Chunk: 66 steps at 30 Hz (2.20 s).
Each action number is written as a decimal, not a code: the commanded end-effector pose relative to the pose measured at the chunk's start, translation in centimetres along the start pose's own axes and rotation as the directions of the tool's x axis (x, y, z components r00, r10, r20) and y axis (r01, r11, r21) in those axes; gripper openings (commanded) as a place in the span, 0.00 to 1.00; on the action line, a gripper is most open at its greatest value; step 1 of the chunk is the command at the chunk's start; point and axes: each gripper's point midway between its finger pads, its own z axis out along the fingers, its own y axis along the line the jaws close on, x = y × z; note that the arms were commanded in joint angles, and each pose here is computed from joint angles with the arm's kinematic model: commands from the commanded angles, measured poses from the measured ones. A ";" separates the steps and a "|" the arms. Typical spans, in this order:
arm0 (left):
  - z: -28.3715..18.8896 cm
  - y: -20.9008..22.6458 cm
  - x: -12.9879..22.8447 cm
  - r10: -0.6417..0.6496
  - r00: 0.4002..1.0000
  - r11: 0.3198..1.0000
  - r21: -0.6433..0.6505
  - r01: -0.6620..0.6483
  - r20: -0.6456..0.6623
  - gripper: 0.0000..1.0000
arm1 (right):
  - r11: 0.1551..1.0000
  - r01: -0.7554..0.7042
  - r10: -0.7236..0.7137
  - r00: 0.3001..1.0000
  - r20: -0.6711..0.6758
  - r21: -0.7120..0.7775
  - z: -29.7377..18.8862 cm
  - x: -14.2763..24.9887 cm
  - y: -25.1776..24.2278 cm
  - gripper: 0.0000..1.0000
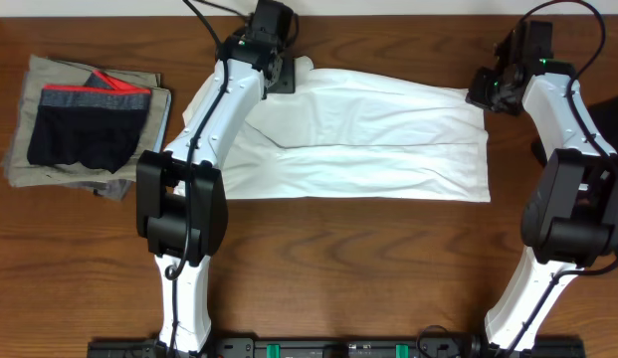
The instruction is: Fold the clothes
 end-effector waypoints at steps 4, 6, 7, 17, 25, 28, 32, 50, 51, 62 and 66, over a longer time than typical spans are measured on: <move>-0.6 -3.3 -1.9 0.322 0.940 0.936 0.110 -0.334 0.114 0.81 | 0.999 -0.025 0.027 0.999 0.042 -0.034 -1.8 -1.2 0.6 0.01; -0.2 -4.0 -2.3 0.387 0.910 0.909 0.102 -0.404 0.148 0.81 | 0.999 -0.024 0.026 0.999 0.045 -0.038 -1.8 -1.3 0.8 0.01; 0.0 -4.4 -2.6 0.403 0.901 0.902 0.099 -0.421 0.163 0.81 | 0.999 -0.025 0.026 0.999 0.045 -0.039 -1.8 -1.3 0.8 0.01; 5.3 -4.4 -2.3 0.483 0.859 0.867 0.046 -0.496 0.171 0.81 | 0.999 -0.025 0.026 0.999 0.037 -0.036 -1.8 -1.1 0.7 0.01; 7.7 -4.1 -3.2 0.487 0.847 0.865 0.018 -0.502 0.215 0.74 | 0.999 -0.021 0.022 0.999 0.037 -0.037 -1.8 -1.1 0.7 0.01; 8.4 -3.7 -3.1 0.482 0.849 0.868 0.014 -0.496 0.214 0.72 | 0.999 -0.020 0.022 0.999 0.036 -0.039 -1.8 -1.1 0.8 0.01; 8.8 -3.2 -3.2 0.476 0.853 0.872 0.009 -0.489 0.215 0.61 | 0.999 -0.013 0.015 0.999 0.037 -0.039 -1.8 -1.1 0.8 0.01; 10.4 -3.2 -2.0 0.479 0.858 0.870 0.032 -0.492 0.187 0.61 | 0.999 -0.013 0.015 0.999 0.036 -0.048 -1.8 -1.0 0.9 0.01; 10.6 -3.2 -1.9 0.479 0.858 0.870 0.033 -0.493 0.184 0.61 | 0.999 -0.013 0.015 0.999 0.036 -0.048 -1.8 -1.1 0.9 0.01; 9.3 -2.0 -3.2 0.412 0.891 0.910 -0.030 -0.414 0.192 0.24 | 0.999 -0.013 0.015 0.999 0.041 -0.047 -1.8 -1.2 0.9 0.01; 6.7 -1.6 -4.3 0.352 0.912 0.935 -0.038 -0.352 0.210 0.24 | 0.999 -0.016 0.017 0.999 0.038 -0.033 -1.8 -1.1 0.6 0.01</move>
